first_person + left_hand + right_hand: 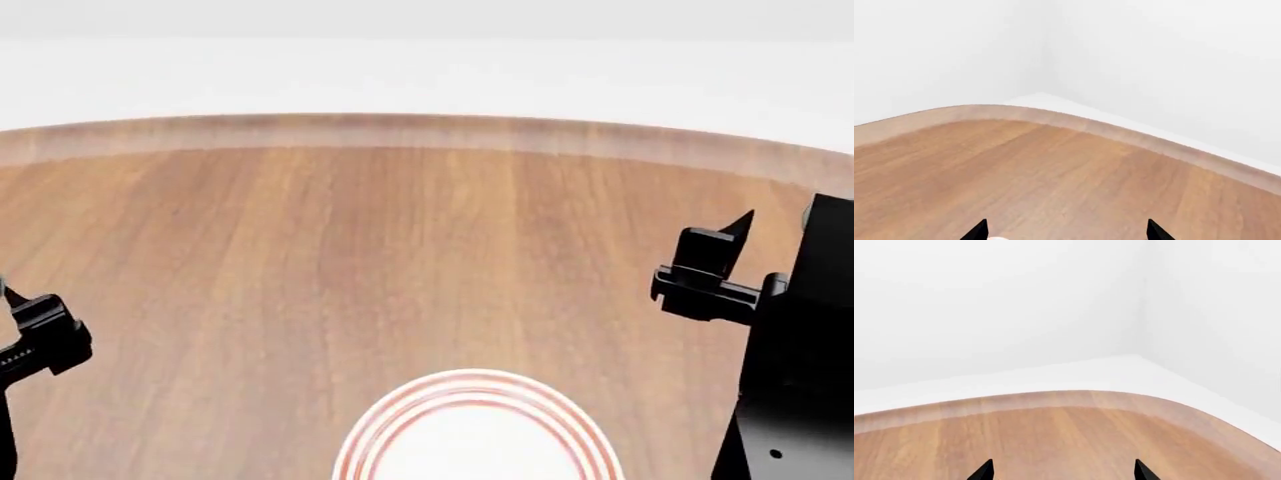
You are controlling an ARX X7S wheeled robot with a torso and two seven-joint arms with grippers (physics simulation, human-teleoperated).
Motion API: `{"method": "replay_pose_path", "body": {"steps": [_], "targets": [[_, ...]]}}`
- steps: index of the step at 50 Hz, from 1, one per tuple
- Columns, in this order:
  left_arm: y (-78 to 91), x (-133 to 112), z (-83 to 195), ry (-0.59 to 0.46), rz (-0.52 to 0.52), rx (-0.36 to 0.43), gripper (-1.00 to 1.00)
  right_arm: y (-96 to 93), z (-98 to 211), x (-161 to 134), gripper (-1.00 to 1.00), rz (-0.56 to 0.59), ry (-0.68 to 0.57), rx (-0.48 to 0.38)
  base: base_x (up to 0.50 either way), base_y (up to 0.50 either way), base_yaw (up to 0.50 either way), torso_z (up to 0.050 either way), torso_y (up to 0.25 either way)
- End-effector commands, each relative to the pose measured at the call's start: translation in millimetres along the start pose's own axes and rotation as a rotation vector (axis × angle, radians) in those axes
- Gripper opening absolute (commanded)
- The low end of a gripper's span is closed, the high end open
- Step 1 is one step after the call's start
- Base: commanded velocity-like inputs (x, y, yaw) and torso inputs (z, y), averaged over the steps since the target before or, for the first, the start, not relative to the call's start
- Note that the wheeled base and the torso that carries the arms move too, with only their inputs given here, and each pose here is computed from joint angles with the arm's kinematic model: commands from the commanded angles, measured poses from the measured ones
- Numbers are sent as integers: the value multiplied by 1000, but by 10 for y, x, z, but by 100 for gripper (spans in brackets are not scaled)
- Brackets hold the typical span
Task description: Pick up the red mug and put it on the plate
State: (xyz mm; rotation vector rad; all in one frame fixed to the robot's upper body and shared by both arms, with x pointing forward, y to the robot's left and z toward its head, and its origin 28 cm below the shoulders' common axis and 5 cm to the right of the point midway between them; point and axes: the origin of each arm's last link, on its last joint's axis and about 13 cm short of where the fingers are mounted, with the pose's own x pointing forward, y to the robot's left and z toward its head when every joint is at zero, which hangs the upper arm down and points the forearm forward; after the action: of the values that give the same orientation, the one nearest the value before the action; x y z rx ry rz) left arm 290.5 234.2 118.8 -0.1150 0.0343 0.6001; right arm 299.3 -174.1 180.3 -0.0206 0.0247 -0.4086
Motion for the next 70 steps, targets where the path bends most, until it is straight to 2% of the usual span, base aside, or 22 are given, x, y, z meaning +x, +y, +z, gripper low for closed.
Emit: {"method": "replay_pose_path", "body": {"steps": [1,7,11,17,23,29,34,36,39,70], "targets": [[32,-1,-42,19,36,0,100,3,-31,8,100,1,12,4,0,0,0,0,0],[111,-28,-157,46,-11,4,100,-5,-52,15,100,-2,18,6,0,0,0,0,0],[162,-19,-322,93,-2,26,100,0,-68,21,100,-1,23,5,0,0,0,0,0],[184,-11,-412,112,4,37,100,3,-64,19,100,0,24,5,0,0,0,0,0],[193,-15,-419,114,16,36,100,8,-79,20,100,2,27,4,0,0,0,0,0],[196,6,-412,112,103,33,100,18,-99,32,100,3,34,3,0,0,0,0,0],[199,25,-424,114,112,34,100,21,-111,42,100,2,37,3,0,0,0,0,0],[196,68,-448,119,167,39,100,25,-119,44,100,4,39,4,0,0,0,0,0],[193,89,-471,131,177,34,100,28,-118,45,100,4,41,4,0,0,0,0,0],[153,230,-668,299,144,30,100,63,-168,54,100,19,56,1,0,0,0,0,0]]}}
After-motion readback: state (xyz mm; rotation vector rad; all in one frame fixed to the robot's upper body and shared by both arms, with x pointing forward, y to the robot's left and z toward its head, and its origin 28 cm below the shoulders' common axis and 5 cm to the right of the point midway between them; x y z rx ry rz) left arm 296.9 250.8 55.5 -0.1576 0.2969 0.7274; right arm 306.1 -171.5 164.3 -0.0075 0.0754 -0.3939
